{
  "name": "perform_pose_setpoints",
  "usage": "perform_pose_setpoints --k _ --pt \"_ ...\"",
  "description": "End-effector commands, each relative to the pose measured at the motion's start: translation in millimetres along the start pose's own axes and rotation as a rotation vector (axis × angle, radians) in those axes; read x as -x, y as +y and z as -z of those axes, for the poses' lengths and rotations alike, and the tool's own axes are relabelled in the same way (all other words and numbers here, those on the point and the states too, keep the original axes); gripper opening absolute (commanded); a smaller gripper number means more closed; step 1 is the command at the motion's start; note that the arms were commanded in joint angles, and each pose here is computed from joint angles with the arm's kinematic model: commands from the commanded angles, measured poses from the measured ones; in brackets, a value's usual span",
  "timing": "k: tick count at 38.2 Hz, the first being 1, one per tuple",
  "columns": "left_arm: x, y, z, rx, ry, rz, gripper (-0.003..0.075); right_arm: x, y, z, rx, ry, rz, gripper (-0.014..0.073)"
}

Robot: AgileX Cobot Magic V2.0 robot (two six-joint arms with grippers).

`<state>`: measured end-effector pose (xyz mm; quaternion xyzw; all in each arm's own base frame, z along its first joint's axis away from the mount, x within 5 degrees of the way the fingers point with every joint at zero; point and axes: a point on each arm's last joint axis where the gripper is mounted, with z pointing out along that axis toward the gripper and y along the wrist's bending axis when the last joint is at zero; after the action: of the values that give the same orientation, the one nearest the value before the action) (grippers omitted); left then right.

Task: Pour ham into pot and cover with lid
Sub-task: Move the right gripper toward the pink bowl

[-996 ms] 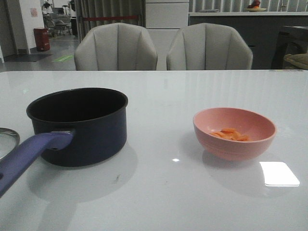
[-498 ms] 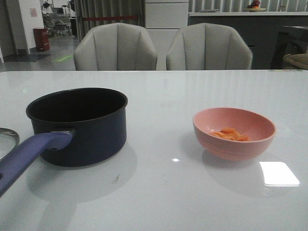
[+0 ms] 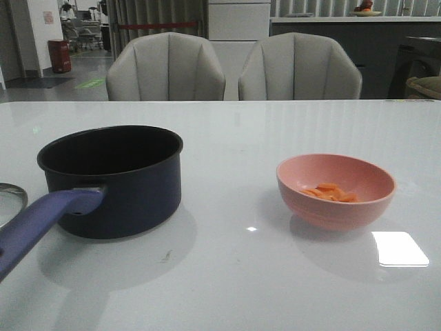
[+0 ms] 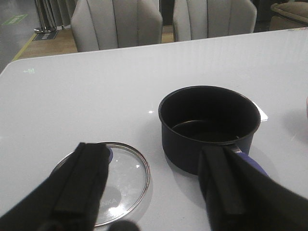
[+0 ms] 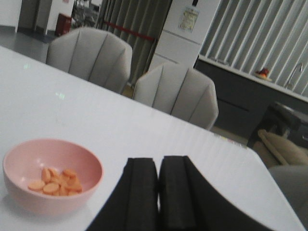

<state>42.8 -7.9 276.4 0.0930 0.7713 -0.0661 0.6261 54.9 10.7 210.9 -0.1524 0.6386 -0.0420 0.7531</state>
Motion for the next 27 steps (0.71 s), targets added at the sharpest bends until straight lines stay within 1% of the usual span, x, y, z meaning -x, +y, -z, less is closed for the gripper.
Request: perform_pose_setpoints --k 1,3,5,7,8,9,13,17,18,25,27 --pt "14 0 3 -0.011 -0.086 -0.002 0.0437 22 0 4 0.006 -0.236 -0.034 0.0169" --pt "14 0 3 -0.011 -0.086 -0.002 0.0437 29 -2 5 0.005 -0.293 -0.098 0.0169" --pt "14 0 3 -0.011 -0.086 -0.002 0.0437 36 -6 6 -0.004 -0.301 -0.187 0.0169" --pt "14 0 3 -0.011 -0.086 -0.002 0.0437 47 -12 6 -0.017 -0.281 -0.299 0.0169" --pt "14 0 3 -0.010 -0.084 -0.002 0.0437 55 -16 5 -0.024 -0.249 -0.352 0.0169" --pt "14 0 3 -0.010 -0.084 -0.002 0.0437 62 -19 4 -0.028 -0.234 -0.376 0.0169" --pt "14 0 3 -0.010 -0.082 -0.002 0.0437 81 -27 -3 -0.037 -0.063 -0.392 0.0169" --pt "14 0 3 -0.010 -0.082 -0.002 0.0437 87 -31 -12 -0.040 0.140 -0.400 0.0169" --pt "14 0 3 -0.010 -0.082 -0.002 0.0437 87 -31 -13 -0.040 0.168 -0.399 0.0169" --pt "14 0 3 -0.010 -0.082 -0.002 0.0437 82 -30 -17 -0.038 0.224 -0.398 0.0169" --pt "14 0 3 -0.010 -0.082 -0.002 0.0437 82 -30 -17 -0.038 0.221 -0.399 0.0172"
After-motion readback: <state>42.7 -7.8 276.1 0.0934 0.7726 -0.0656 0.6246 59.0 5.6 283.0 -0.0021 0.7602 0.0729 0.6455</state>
